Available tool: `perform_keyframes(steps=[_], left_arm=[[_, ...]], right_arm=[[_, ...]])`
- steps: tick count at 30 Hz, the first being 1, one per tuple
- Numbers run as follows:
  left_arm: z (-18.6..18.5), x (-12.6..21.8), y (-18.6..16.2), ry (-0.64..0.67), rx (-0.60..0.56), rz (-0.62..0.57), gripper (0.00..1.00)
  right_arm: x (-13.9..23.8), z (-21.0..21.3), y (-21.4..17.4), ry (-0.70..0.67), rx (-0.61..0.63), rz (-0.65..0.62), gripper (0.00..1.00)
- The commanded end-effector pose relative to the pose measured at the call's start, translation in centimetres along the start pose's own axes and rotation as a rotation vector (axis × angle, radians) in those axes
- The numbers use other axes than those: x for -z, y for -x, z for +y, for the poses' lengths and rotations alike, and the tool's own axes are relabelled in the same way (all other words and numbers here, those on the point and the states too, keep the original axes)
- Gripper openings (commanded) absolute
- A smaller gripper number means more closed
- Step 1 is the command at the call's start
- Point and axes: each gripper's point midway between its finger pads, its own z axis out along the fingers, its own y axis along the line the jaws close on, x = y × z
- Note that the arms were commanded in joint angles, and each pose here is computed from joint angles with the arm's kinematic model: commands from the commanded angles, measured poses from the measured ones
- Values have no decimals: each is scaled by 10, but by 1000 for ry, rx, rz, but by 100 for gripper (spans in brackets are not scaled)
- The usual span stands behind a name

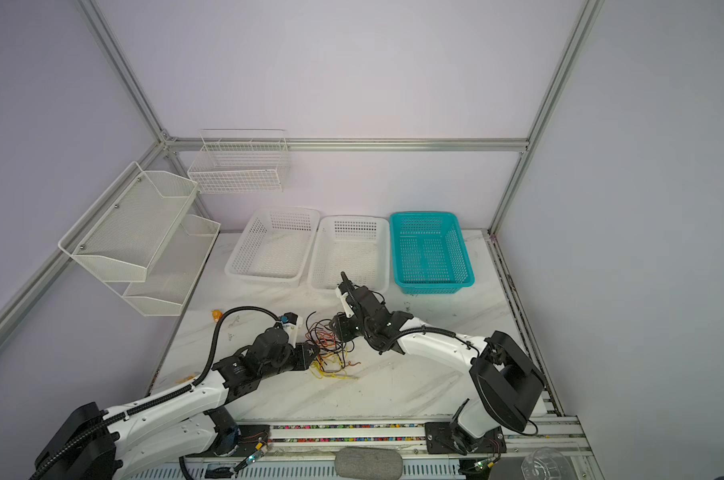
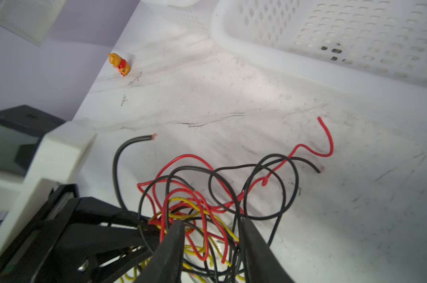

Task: Untangle the cables
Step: 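Hold the bundle with the left gripper while the right gripper pulls the black wire away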

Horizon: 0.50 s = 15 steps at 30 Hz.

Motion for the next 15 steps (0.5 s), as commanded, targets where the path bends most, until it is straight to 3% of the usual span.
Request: perform_keyframes(steps=[1, 15], left_arm=[[-32, 15, 29, -78, -49, -62, 0], [-43, 18, 25, -137, -64, -45, 0]], right_arm=[[-5, -12, 1, -100, 77, -13, 43], [-27, -13, -4, -139, 146, -71, 43]])
